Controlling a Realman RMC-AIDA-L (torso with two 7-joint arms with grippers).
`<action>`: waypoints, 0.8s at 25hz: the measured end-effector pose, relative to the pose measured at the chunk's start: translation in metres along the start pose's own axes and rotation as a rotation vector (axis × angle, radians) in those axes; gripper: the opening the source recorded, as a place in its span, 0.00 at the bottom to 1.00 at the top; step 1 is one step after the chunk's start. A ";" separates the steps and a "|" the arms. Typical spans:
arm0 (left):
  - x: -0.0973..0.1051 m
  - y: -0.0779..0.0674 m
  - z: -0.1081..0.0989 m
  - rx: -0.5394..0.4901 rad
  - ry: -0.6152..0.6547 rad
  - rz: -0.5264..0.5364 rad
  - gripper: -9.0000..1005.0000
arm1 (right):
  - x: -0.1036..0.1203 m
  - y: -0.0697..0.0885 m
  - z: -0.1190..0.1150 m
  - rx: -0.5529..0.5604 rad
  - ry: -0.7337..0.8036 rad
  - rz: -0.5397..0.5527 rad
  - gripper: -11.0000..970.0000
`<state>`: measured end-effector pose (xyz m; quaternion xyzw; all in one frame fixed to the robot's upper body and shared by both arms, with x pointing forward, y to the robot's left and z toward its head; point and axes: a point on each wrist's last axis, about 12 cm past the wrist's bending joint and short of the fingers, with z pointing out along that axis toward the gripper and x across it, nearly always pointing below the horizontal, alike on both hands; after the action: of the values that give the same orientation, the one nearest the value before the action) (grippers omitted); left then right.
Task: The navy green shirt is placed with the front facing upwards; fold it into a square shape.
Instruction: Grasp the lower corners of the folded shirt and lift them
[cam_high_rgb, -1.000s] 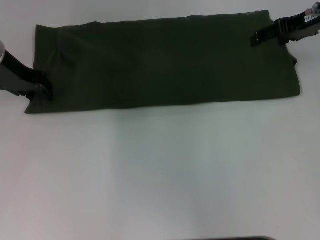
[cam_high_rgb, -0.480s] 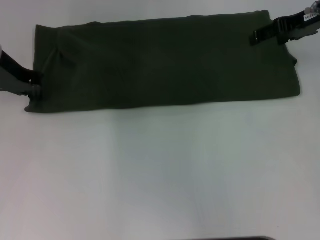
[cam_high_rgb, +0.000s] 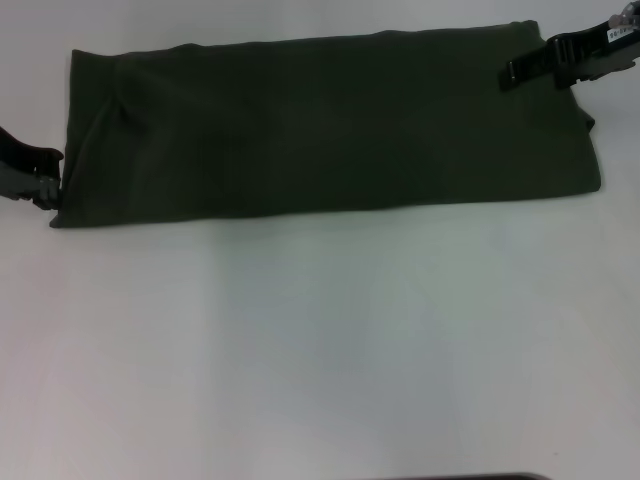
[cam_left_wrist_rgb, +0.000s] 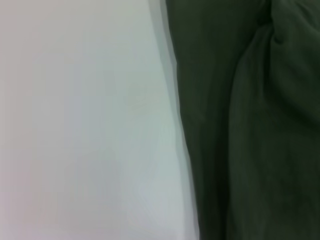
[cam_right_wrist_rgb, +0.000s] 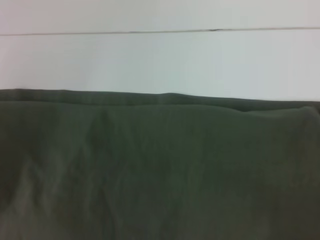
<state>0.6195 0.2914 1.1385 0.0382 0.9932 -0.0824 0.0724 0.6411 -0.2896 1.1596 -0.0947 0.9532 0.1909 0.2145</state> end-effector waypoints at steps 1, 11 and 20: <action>0.001 0.000 0.000 0.003 0.001 -0.001 0.04 | 0.000 0.000 0.000 0.000 0.000 0.000 0.96; -0.006 -0.002 -0.009 -0.002 -0.065 0.021 0.07 | 0.001 -0.002 -0.001 0.004 0.001 0.004 0.96; -0.005 -0.011 -0.002 -0.012 -0.035 0.062 0.33 | 0.000 -0.003 -0.002 0.004 -0.001 0.004 0.96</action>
<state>0.6234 0.2803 1.1432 0.0670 0.9907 -0.0747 0.0924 0.6407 -0.2930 1.1600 -0.0922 0.9536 0.1894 0.2149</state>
